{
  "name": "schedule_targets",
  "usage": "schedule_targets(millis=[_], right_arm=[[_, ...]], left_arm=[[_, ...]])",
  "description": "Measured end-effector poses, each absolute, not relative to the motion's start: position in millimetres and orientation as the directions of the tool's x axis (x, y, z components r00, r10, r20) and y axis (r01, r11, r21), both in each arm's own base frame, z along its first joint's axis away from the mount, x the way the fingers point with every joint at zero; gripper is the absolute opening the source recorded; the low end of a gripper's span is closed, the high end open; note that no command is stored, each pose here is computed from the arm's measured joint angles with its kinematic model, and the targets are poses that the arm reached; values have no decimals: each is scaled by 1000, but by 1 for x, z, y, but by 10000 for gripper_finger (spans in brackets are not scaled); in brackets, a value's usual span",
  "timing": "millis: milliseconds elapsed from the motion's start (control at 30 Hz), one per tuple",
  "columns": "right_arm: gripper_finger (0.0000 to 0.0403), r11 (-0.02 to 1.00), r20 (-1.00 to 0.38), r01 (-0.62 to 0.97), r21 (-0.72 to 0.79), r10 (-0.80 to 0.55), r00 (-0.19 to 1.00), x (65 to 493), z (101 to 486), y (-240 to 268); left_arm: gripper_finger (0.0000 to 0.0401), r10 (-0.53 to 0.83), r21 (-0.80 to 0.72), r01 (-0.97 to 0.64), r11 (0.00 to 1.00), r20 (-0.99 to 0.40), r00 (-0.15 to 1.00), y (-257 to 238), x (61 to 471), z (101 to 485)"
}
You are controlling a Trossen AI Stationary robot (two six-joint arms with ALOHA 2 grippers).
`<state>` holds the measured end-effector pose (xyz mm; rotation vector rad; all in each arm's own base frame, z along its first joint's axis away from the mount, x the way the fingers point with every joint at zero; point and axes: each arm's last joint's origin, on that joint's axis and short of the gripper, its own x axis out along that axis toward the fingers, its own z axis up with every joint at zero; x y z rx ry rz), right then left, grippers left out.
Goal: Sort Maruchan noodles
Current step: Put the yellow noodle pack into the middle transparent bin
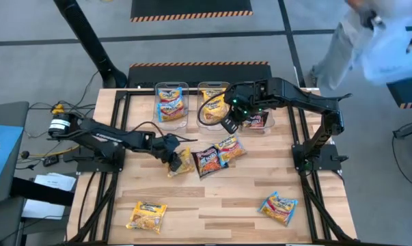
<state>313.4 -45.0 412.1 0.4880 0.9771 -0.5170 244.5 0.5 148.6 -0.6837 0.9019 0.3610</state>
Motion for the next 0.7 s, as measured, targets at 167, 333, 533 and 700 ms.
schedule_targets(millis=[167,333,533,700], right_arm=[[113,777,-870,611,152,-188,455,313,412,-45],[113,777,-872,612,150,-187,452,313,412,-45],[113,818,-871,562,124,-181,456,313,412,-40],[115,852,-866,512,110,-171,470,315,412,-33]], left_arm=[[0,12,-363,-550,752,-827,561,1,249,162],[0,51,-302,-584,753,-859,510,2,244,177],[0,69,-351,-559,752,-801,595,2,236,208],[0,89,-426,-506,750,-692,716,3,221,244]])
